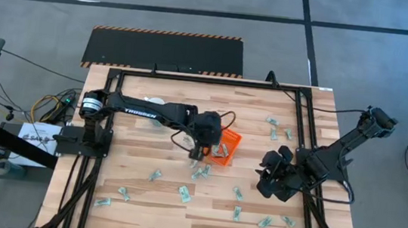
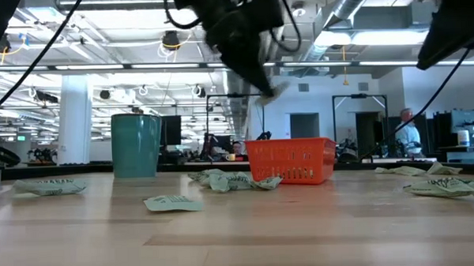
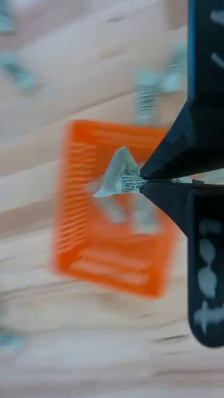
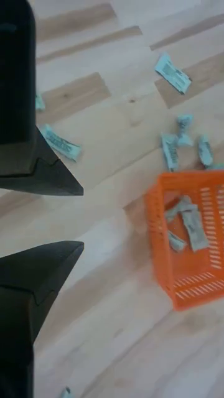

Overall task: Pick and place Stevia / Truvia into bins
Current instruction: Put the stevia packet into the basket

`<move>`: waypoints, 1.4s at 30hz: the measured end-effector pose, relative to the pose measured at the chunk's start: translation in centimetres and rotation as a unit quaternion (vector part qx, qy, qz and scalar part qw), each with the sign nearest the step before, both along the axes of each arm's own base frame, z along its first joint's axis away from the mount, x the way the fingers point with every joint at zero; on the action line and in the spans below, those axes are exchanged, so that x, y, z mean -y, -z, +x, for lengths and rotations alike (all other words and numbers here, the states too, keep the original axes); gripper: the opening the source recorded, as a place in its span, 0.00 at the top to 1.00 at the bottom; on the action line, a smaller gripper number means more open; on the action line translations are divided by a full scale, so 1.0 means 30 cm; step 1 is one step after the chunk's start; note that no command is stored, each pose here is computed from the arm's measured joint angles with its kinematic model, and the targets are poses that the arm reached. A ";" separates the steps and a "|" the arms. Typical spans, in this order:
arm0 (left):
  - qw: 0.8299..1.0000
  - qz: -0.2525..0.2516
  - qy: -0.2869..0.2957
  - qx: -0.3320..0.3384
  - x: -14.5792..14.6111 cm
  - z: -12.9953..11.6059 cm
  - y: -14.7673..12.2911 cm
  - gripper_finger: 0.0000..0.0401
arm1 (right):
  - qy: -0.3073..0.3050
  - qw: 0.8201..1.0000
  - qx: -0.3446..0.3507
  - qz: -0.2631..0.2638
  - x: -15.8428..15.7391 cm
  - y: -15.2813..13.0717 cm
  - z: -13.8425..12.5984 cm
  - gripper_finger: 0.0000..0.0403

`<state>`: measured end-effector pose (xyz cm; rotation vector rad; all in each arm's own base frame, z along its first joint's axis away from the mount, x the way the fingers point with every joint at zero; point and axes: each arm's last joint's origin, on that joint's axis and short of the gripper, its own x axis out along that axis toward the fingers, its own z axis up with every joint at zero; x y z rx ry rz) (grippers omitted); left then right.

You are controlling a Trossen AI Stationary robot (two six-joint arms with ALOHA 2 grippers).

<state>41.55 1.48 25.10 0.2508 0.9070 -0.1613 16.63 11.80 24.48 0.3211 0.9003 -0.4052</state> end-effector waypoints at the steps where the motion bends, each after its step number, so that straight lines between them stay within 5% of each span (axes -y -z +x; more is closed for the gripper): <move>1: 1.000 -0.006 0.003 0.022 -0.003 0.018 0.002 1.00 | 0.000 1.000 -0.002 0.007 -0.006 0.001 -0.005 0.70; 6: 0.997 -0.032 0.021 0.062 -0.016 0.083 0.063 1.00 | 0.005 0.999 -0.014 0.037 -0.040 0.007 -0.038 0.70; 13: 0.999 -0.032 0.020 0.023 -0.038 0.101 0.155 0.99 | 0.008 0.997 -0.021 0.079 -0.095 0.011 -0.096 0.70; 19: 0.999 -0.032 0.014 0.018 -0.056 0.101 0.164 0.84 | 0.002 0.995 -0.025 0.093 -0.138 0.024 -0.129 0.70; 30: 0.998 -0.047 -0.006 -0.038 -0.053 0.060 0.035 0.62 | -0.149 0.970 -0.137 0.133 -0.312 0.142 -0.137 0.70; 42: 0.986 -0.075 -0.021 -0.144 -0.061 0.001 0.008 0.59 | -0.158 0.959 -0.186 0.142 -0.386 0.272 -0.083 0.70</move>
